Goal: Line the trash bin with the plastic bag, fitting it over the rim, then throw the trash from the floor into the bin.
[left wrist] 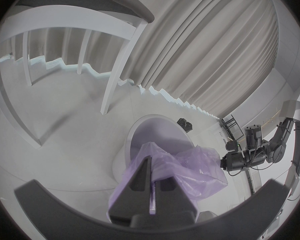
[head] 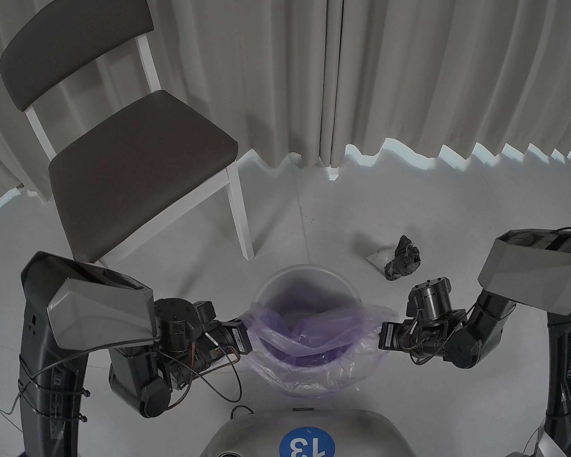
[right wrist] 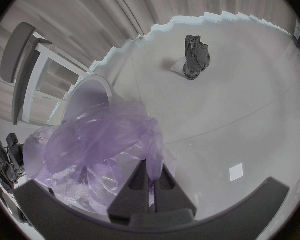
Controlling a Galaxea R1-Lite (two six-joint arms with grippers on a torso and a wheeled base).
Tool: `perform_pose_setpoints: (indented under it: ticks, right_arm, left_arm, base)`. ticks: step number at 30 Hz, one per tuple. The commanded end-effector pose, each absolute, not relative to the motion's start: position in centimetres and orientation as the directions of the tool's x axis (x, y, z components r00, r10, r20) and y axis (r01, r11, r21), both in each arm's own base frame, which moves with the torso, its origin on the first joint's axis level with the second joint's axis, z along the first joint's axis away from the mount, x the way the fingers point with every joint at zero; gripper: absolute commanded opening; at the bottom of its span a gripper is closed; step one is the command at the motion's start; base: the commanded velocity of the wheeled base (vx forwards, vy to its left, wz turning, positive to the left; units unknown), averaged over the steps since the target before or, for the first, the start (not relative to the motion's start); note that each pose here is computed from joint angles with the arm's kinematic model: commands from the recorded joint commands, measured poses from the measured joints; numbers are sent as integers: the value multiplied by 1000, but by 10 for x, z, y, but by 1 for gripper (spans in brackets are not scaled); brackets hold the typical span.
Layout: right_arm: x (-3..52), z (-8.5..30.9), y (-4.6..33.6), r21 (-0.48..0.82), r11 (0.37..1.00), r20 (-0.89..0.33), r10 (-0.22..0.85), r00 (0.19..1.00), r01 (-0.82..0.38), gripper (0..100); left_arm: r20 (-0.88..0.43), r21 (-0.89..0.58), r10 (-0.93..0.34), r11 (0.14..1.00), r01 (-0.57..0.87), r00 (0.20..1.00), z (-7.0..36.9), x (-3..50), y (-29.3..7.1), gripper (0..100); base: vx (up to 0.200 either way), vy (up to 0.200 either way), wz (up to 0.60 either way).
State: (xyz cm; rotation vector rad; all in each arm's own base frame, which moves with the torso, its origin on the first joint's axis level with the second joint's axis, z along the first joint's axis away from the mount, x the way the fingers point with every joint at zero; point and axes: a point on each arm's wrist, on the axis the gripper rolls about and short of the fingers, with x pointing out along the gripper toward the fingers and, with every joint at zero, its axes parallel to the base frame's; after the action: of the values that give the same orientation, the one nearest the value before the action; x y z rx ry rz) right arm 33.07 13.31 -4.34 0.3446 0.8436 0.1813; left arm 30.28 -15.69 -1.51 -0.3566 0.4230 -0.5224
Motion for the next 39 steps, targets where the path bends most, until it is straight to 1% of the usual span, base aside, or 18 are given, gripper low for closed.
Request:
perform_pose_setpoints:
  ticks: [1,3,4,19,24,31,33,35,39]
  right_arm:
    - [329,-54,135,359,933,-704,284,651,-20,0]
    - [328,-55,135,358,933,-705,284,650,-20,0]
    - [328,-55,135,358,933,-705,284,650,-20,100]
    - [324,-54,131,336,941,-716,278,641,-33,100]
    - [322,-57,118,302,953,-738,257,624,-35,100]
    - [326,-56,112,290,956,-735,243,634,-30,100]
    - [327,-51,111,294,955,-726,243,643,-29,100]
    - [326,-37,106,300,954,-709,245,661,-31,100]
    - [314,-14,101,279,958,-731,257,633,-66,100]
  left_arm:
    - [-276,-429,-545,807,407,791,-13,303,-157,0]
    - [-275,-429,-546,807,407,792,-13,304,-157,0]
    - [-276,-429,-545,807,407,791,-13,303,-157,0]
    - [-269,-422,-538,812,404,799,-10,304,-155,0]
    - [-271,-422,-541,810,407,796,-10,303,-156,0]
    - [-260,-421,-537,811,407,802,-7,304,-156,0]
    - [-255,-421,-538,810,409,804,-4,303,-156,0]
    - [-250,-421,-539,809,411,805,-3,304,-156,0]
    - [-253,-421,-537,810,408,805,-4,304,-156,0]
  base:
    - [0,0,0]
    - [0,0,0]
    - [0,0,0]
    - [0,0,0]
    - [0,0,0]
    - [0,0,0]
    - [0,0,0]
    - [0,0,0]
    - [0,0,0]
